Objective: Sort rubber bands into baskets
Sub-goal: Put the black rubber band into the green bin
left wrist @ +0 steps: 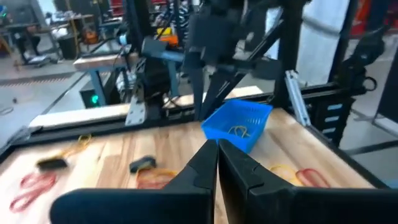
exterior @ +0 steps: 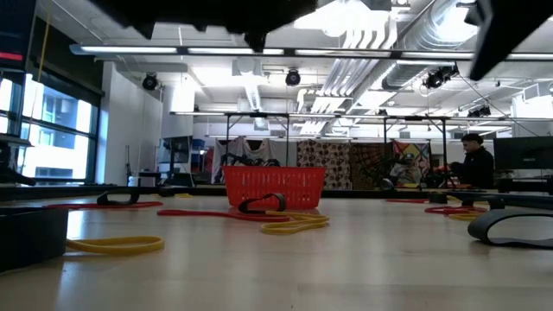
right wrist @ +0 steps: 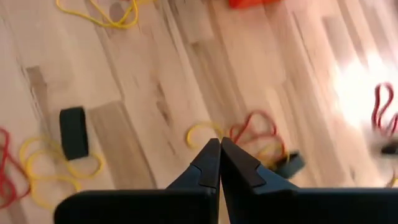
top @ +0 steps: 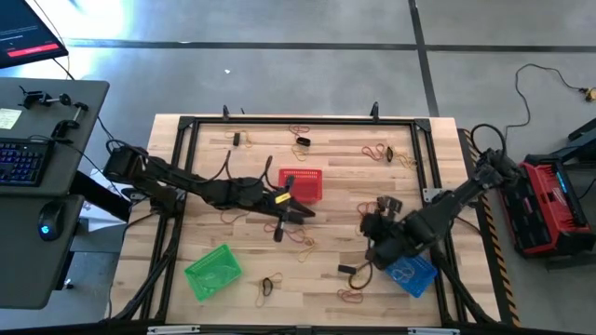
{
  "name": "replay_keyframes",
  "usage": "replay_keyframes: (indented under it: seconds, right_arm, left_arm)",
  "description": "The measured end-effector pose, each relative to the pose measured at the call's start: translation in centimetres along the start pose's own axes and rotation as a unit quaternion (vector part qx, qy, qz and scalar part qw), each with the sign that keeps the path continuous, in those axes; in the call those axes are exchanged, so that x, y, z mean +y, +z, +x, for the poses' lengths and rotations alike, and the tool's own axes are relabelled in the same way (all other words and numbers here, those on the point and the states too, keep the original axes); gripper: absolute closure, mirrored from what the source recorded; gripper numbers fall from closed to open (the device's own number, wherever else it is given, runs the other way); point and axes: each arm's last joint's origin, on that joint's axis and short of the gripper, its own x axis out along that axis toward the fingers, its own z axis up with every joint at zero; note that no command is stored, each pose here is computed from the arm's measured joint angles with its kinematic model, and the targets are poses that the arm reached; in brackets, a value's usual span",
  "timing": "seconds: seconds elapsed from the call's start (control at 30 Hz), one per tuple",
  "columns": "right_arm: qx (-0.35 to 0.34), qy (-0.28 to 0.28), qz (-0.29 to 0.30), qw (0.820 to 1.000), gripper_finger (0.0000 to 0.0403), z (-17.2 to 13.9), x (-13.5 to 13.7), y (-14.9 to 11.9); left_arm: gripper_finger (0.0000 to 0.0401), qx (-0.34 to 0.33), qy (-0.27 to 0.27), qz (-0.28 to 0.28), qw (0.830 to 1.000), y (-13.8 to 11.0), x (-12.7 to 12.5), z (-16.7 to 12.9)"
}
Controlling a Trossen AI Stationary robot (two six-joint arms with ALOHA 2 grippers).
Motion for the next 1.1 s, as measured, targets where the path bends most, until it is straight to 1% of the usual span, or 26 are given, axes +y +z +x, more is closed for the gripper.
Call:
replay_keyframes:
  seconds: [0.1,0.17,0.27,0.33,0.47,0.57,0.67,0.73,0.83,0.9,0.97,1.1]
  right_arm:
    - [-0.007,0.004,-0.018,1.000,0.0403,0.7,-0.7,1.3]
    - [-0.010,0.011,-0.026,1.000,0.0403,1.2,-1.2,2.1]
    - [-0.033,0.026,-0.040,0.998,0.0403,2.5,-1.7,3.3]
    - [-0.046,0.037,-0.049,0.997,0.0403,4.0,-2.0,3.7]
    - [-0.062,0.098,-0.053,0.992,0.0403,8.0,-2.9,3.5]
    - [-0.078,0.123,-0.033,0.989,0.0403,10.6,-4.3,2.7]
    - [-0.095,0.115,-0.007,0.989,0.0403,12.1,-6.4,1.6]
    - [-0.121,0.114,0.014,0.986,0.0403,12.8,-8.0,1.1]
    - [-0.168,0.126,0.047,0.976,0.0403,13.3,-10.3,0.7]
    - [-0.182,0.118,0.068,0.974,0.0403,13.5,-11.7,0.3]
    - [-0.191,0.097,0.088,0.973,0.0403,13.5,-13.1,0.0]
    - [-0.177,0.024,0.126,0.976,0.0403,13.3,-15.6,-0.6]
  left_arm:
    - [0.0400,0.003,0.004,-0.007,1.000,-1.5,0.1,-0.7]
    - [0.0400,0.010,0.002,-0.010,1.000,-2.1,0.0,-1.0]
    - [0.0401,0.024,-0.002,-0.010,1.000,-3.0,-0.3,-1.4]
    - [0.0400,0.031,-0.006,-0.010,0.999,-3.2,-0.5,-1.7]
    - [0.0400,0.038,-0.011,0.001,0.999,-2.8,-0.8,-2.1]
    - [0.0401,0.044,-0.013,0.021,0.999,-2.7,-0.8,-2.3]
    - [0.0401,0.031,-0.024,0.025,0.999,-2.5,-0.5,-2.3]
    - [0.0401,0.026,-0.034,0.032,0.999,-2.4,-0.2,-2.3]
    - [0.0401,0.028,-0.026,0.029,0.999,-2.5,0.4,-2.3]
    - [0.0401,0.028,-0.020,0.023,0.999,-2.6,0.8,-2.4]
    - [0.0401,0.029,-0.014,0.020,0.999,-2.6,1.2,-2.4]
    - [0.0401,0.011,-0.003,0.012,1.000,-2.4,1.7,-2.3]
